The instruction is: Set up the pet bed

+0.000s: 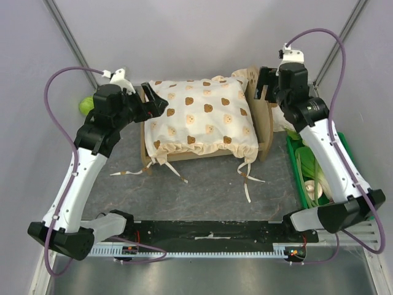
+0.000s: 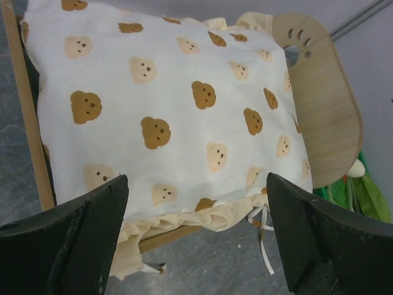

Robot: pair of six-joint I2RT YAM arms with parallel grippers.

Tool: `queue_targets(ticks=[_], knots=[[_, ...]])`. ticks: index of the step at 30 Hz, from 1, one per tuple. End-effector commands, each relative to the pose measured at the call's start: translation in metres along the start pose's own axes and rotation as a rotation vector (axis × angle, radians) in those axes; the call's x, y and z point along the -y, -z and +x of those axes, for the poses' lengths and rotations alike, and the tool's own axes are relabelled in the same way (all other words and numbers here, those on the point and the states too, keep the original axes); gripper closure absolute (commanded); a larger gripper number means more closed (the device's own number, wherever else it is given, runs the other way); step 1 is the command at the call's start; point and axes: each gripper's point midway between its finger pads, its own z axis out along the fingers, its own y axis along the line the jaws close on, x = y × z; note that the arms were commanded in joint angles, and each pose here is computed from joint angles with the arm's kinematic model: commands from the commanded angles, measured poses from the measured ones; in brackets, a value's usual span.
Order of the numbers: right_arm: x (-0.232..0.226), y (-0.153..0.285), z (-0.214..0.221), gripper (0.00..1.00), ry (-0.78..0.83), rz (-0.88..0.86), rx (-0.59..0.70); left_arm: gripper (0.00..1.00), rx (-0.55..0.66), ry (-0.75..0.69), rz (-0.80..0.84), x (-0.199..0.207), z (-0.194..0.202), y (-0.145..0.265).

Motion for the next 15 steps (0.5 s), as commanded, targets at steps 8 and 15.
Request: queue_targets(ticks=[8,15], knots=[[0.035,-0.046,0.103,0.22,0.089,0.003,-0.200,0.00,-0.062,-0.302,0.165,0.036,0.012,-0.003],[0.033,-0.049,0.135,0.51,0.089,-0.068,-0.254,0.00,-0.141,-0.334,0.216,0.036,0.048,-0.001]])
